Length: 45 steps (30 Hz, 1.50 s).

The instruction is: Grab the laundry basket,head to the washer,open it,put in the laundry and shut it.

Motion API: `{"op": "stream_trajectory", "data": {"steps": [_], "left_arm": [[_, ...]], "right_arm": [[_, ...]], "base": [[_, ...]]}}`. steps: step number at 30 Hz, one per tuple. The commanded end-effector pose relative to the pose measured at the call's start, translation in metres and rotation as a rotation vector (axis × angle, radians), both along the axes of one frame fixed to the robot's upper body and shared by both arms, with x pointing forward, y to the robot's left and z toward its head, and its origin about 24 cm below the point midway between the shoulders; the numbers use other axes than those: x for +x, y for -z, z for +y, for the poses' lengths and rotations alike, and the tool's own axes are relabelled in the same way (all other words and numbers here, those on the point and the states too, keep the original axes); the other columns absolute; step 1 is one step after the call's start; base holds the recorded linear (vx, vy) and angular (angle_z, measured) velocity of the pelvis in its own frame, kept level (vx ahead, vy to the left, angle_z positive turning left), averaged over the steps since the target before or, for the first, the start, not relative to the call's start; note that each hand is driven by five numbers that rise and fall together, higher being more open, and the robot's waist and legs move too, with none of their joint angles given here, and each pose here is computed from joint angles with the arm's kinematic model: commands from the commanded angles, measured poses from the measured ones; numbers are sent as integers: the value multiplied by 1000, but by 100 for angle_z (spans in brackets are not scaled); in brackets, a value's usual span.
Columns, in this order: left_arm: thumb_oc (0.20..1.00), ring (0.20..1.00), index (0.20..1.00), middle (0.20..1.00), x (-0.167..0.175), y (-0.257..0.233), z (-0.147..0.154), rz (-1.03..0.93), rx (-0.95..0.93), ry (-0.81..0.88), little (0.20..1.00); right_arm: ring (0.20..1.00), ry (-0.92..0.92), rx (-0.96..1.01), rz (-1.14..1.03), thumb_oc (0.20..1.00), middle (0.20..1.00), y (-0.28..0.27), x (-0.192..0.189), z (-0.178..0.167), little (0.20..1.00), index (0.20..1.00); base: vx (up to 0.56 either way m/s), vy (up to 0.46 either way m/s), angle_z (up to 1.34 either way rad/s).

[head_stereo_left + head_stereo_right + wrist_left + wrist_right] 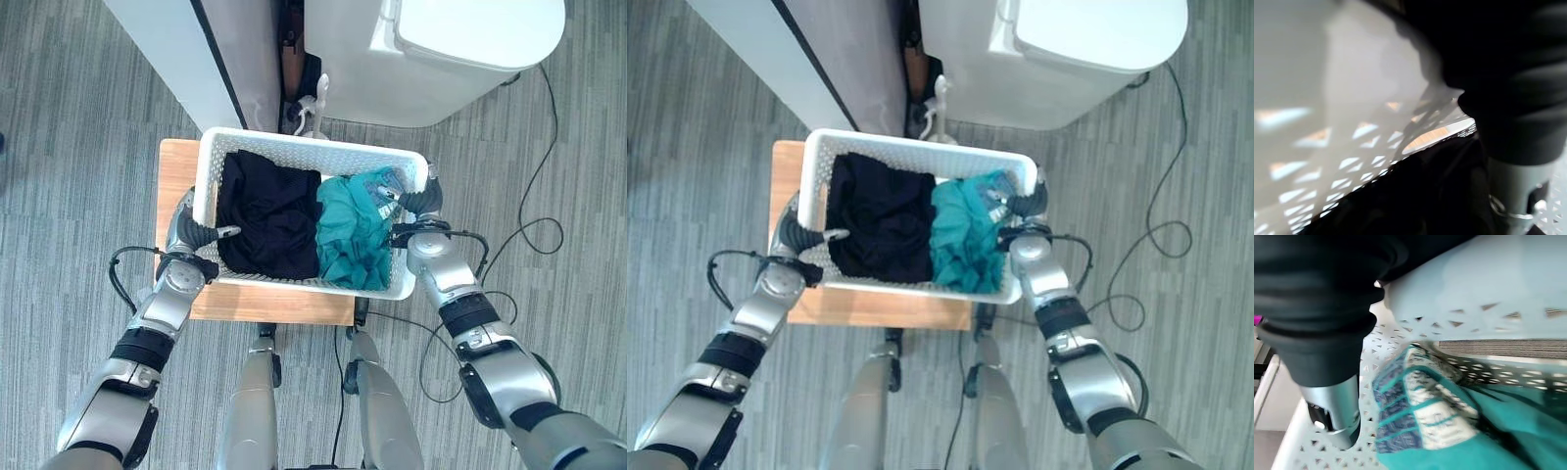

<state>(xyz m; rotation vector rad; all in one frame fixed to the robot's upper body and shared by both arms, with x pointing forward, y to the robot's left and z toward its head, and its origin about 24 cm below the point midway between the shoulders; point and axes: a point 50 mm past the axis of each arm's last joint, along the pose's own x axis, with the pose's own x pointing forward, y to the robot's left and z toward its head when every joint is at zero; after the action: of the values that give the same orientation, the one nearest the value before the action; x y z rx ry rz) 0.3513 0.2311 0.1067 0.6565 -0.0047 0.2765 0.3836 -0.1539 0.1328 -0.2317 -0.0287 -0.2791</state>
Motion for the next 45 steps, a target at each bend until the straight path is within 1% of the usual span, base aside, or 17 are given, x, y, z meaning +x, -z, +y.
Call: {"op": "stream_trajectory", "data": {"steps": [1, 14, 23, 24, 25, 26, 27, 28, 29, 30, 36, 41, 45], "left_arm": [[1000, 1000, 1000, 1000, -1, 11, -13, 28, -26, 49, 1000], [1000, 1000, 1000, 1000, 7, -6, -19, -45, -76, 65, 1000], [1000, 1000, 1000, 1000, 9, -9, -27, -65, -90, 95, 1000], [1000, 1000, 1000, 1000, 9, -10, -28, -68, -91, 97, 1000], [1000, 1000, 1000, 1000, 10, -11, -28, -70, -92, 98, 1000], [1000, 1000, 1000, 1000, 10, -11, -29, -71, -94, 101, 1000], [947, 947, 947, 947, 11, -13, -31, -73, -95, 106, 947], [947, 947, 947, 947, 11, -13, -31, -73, -95, 106, 947], [536, 536, 536, 536, 13, -16, -33, -87, -91, 104, 536], [209, 209, 209, 209, 14, -18, -35, -95, -90, 108, 209], [200, 200, 200, 200, 16, -31, -46, -158, -69, 125, 200], [200, 200, 200, 200, 14, -34, -48, -189, -58, 134, 200], [200, 200, 200, 200, 5, -32, -46, -204, -65, 156, 200]], "right_arm": [[1000, -60, -56, -2, 1000, 1000, -2, 1, 9, 1000, 1000], [1000, -122, -19, 36, 1000, 1000, 8, 0, 21, 1000, 1000], [1000, -219, 11, 26, 1000, 1000, 8, -3, 47, 1000, 1000], [602, -229, 17, 25, 602, 602, 8, -3, 50, 602, 602], [542, -235, 22, 26, 542, 542, 8, -3, 52, 542, 542], [454, -245, 27, 23, 454, 454, 7, -3, 54, 454, 454], [341, -260, 29, 22, 341, 341, 6, -3, 58, 341, 341], [341, -260, 29, 22, 341, 341, 6, -3, 58, 341, 341], [200, -273, 40, 25, 200, 200, 7, -3, 62, 200, 200], [200, -277, 42, 26, 200, 200, 7, -3, 64, 200, 200], [200, -310, 55, -9, 200, 200, 2, -6, 72, 200, 200], [200, -330, 86, -31, 200, 200, 1, -11, 73, 200, 200], [200, -352, 76, -46, 200, 200, 8, -21, 62, 200, 200]], "base": [[0, 0, 0], [2, 2, 1], [1, 4, -1], [0, 0, 0], [0, 0, 0], [0, 0, 0], [0, 0, 0], [0, 0, 0], [0, 0, 0], [0, 0, 0], [0, 0, 0], [0, 0, 0], [0, 0, 0]]}}
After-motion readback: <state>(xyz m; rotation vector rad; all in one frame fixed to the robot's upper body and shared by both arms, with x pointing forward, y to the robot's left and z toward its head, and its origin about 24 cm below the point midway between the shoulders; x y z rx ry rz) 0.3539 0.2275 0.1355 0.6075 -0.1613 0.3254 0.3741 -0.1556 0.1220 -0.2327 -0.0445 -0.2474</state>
